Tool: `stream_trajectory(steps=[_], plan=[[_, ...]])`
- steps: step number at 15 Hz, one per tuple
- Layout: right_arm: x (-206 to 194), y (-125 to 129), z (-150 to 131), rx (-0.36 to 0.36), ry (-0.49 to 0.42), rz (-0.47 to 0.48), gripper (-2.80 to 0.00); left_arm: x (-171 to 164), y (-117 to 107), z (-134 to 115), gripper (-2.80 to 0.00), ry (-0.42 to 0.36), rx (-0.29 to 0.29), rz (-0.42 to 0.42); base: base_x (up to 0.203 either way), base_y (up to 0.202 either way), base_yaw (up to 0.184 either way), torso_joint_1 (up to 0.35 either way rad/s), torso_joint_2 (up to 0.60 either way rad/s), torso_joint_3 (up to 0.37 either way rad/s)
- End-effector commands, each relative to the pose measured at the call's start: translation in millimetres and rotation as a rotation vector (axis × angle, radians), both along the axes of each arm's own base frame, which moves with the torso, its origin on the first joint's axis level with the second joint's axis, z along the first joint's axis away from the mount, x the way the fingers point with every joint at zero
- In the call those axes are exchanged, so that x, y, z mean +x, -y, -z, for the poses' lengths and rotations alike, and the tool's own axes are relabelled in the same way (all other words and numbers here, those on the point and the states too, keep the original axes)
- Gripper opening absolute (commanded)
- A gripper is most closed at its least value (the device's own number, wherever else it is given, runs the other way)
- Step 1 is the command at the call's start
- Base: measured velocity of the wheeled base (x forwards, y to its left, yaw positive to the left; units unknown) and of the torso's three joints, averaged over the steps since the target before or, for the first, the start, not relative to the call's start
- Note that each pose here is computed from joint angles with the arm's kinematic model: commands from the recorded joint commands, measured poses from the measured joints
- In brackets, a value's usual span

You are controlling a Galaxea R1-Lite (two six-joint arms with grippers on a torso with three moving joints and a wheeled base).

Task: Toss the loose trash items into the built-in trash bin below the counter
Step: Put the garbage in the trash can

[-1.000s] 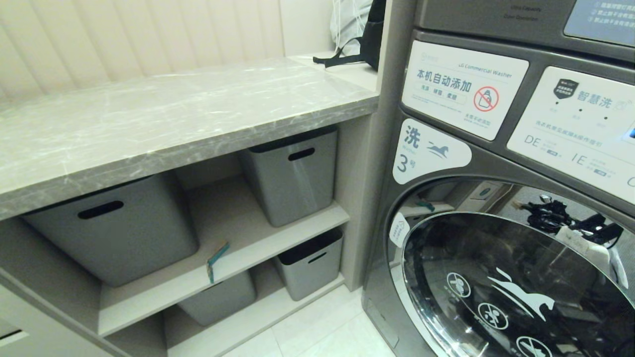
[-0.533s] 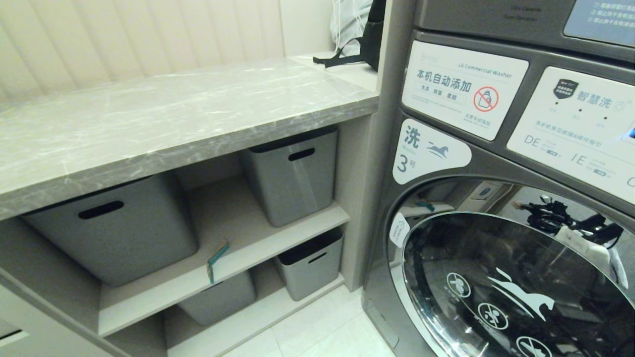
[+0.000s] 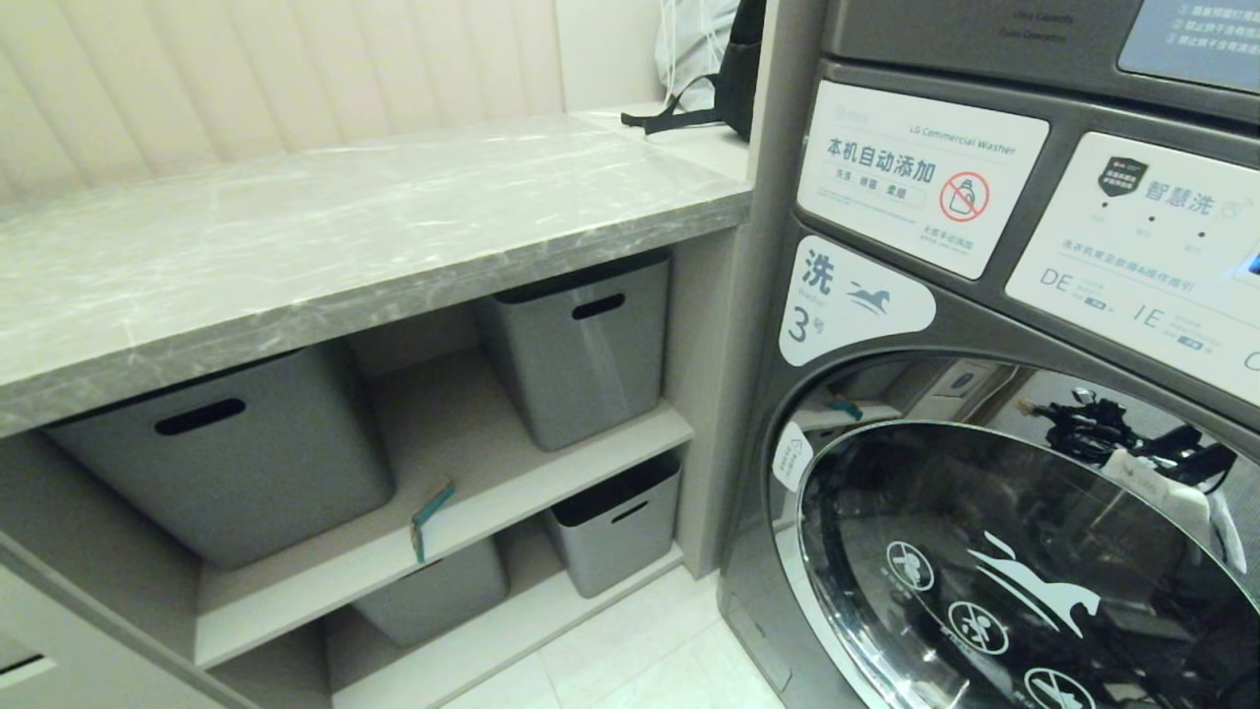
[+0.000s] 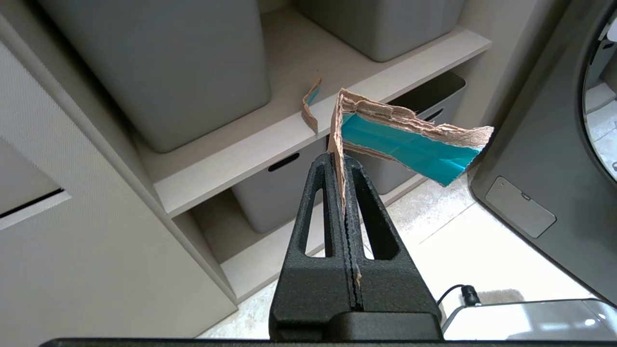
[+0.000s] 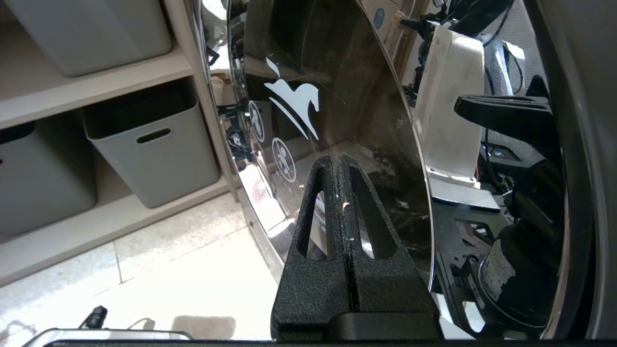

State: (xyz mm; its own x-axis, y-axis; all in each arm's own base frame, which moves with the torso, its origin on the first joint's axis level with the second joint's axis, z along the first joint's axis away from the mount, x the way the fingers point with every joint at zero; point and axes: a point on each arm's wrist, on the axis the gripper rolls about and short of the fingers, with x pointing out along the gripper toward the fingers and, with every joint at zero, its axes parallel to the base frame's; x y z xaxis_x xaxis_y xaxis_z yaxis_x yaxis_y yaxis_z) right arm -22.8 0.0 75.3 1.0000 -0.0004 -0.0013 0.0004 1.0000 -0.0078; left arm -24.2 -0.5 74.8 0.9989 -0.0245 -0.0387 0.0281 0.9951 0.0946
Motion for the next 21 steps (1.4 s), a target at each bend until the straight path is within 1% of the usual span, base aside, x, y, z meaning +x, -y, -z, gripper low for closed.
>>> stream_trajectory(steps=[1,4,16,18,21], plan=[[0.0,-0.1,0.0,-0.011,0.0,-0.002,-2.8,0.0,0.0,0.0,-2.8,-0.001,0.001,0.001,0.0,0.0,0.0,0.0,0.0,0.0],[0.0,-0.1,0.0,-0.021,0.0,-0.004,-2.8,0.0,0.0,0.0,-2.8,-0.001,0.002,0.002,0.003,-0.013,0.051,0.001,0.0,0.001],[0.0,-0.1,0.0,-0.021,0.0,-0.005,-2.8,0.0,0.1,0.2,-2.8,-0.003,0.002,0.003,0.001,-0.008,0.173,0.004,0.0,0.002],[0.0,0.1,0.0,0.018,0.0,0.003,-2.8,0.0,0.1,0.2,-2.8,-0.003,0.002,0.003,0.0,-0.006,0.168,0.0,0.0,0.004],[0.0,0.1,0.0,0.026,0.0,0.006,-2.8,0.0,0.1,0.0,-2.8,-0.001,0.002,0.003,0.003,-0.001,0.072,0.002,0.0,0.003]])
